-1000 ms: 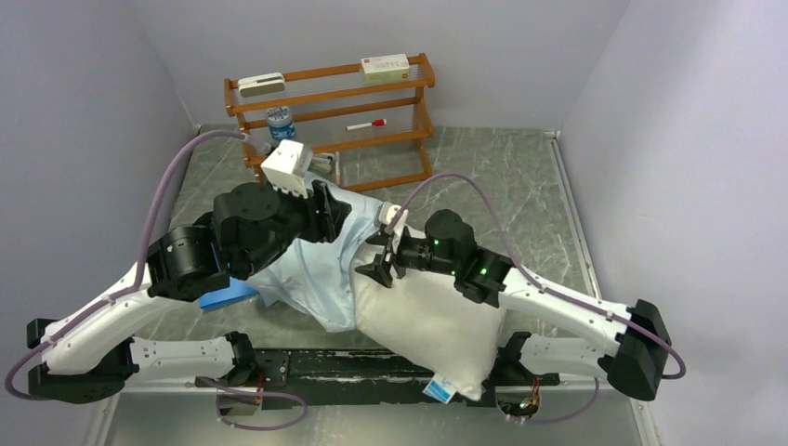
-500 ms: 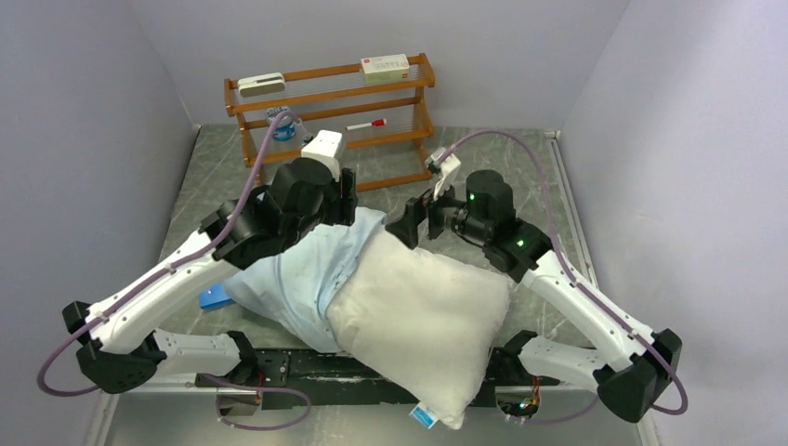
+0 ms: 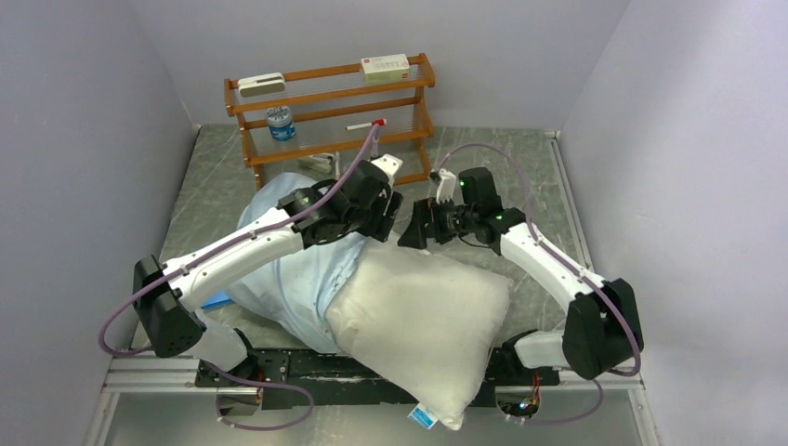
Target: Put the pillow into the pillowcase
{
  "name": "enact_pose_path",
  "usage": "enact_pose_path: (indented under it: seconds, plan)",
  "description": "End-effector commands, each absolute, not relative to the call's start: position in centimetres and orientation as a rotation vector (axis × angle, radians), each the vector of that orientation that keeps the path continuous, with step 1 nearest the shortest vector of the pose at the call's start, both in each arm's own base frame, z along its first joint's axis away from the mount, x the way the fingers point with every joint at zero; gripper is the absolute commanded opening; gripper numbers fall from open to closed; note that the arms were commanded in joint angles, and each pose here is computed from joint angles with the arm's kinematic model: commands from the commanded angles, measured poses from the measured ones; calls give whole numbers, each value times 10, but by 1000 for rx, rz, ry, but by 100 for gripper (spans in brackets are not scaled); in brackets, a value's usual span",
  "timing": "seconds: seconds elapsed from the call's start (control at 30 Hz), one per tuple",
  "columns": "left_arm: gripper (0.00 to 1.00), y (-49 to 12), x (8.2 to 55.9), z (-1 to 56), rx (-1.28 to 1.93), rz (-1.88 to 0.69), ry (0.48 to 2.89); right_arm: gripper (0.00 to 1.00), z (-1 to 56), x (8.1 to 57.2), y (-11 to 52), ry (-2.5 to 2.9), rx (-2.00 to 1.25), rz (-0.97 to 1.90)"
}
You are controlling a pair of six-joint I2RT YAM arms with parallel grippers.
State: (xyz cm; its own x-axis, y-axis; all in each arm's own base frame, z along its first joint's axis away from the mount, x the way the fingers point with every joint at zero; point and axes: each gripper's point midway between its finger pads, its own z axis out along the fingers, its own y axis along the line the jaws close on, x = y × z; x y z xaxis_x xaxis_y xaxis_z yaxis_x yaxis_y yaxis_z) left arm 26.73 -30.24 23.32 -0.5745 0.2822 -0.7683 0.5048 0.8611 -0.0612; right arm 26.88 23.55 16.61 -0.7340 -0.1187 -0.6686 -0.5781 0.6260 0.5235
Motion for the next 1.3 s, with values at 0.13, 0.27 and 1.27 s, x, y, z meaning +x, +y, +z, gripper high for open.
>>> enact_pose_path:
  seconds: [0.13, 0.27, 1.27]
  plan:
    - [68, -275, 263, 190, 585, -183, 2288, 95, 125, 241, 240, 2339, -576, 1154]
    - [66, -270, 272, 190, 558, -109, 2244, 93, 119, 235, 241, 2345, -571, 1182]
    - [5, -399, 154, 390, 683, -1371, 1640, 0, 277, 292, 289, 1673, -86, 1400]
